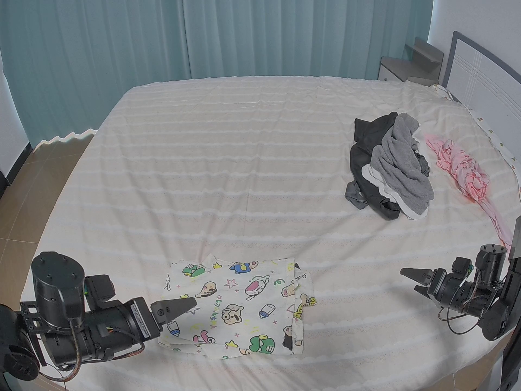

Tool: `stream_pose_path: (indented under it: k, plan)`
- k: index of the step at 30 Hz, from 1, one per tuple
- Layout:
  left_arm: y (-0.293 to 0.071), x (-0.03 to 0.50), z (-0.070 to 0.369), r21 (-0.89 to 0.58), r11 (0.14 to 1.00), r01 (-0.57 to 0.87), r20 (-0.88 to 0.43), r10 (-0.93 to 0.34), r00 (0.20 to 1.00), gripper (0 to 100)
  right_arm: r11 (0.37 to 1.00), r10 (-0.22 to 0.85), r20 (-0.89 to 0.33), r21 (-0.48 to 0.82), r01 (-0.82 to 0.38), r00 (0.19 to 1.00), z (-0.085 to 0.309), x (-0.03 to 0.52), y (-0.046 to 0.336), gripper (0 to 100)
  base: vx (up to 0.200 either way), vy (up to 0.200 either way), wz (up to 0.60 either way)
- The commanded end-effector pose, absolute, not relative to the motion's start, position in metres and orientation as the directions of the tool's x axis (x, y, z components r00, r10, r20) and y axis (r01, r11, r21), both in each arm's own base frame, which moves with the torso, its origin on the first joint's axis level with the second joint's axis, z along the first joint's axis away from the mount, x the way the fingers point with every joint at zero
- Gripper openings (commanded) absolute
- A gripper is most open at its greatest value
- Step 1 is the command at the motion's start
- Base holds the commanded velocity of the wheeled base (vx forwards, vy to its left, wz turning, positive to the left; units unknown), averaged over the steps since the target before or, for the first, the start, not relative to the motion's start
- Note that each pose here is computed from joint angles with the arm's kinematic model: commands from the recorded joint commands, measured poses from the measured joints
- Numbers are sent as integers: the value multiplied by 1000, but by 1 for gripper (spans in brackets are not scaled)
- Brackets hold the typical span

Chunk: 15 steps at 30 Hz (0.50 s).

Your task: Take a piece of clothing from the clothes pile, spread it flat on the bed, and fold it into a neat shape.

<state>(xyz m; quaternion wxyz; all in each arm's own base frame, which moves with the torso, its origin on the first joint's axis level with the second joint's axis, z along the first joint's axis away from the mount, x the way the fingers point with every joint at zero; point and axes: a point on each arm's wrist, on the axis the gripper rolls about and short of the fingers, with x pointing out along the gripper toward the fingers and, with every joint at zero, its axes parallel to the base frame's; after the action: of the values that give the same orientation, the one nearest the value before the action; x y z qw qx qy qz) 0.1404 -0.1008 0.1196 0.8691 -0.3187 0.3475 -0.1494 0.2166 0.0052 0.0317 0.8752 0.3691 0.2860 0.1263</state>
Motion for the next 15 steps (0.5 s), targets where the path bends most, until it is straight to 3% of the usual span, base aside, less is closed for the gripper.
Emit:
stream_pose_path:
  k: [1, 4, 15]
  plan:
    - [-95, 134, 123, -672, 740, 43, -486, -484, 728, 100, 694, 439, -426, 720, 3, 791, 29, 213, 7, 100, -200, 0, 0]
    - [-94, 133, 118, -666, 745, 30, -503, -479, 719, 100, 687, 445, -425, 727, 5, 788, 29, 212, 9, 100, -200, 0, 0]
    - [-93, 140, 115, -672, 740, 15, -499, -468, 729, 100, 698, 448, -434, 716, -3, 782, 30, 212, 26, 100, 0, 0, 0]
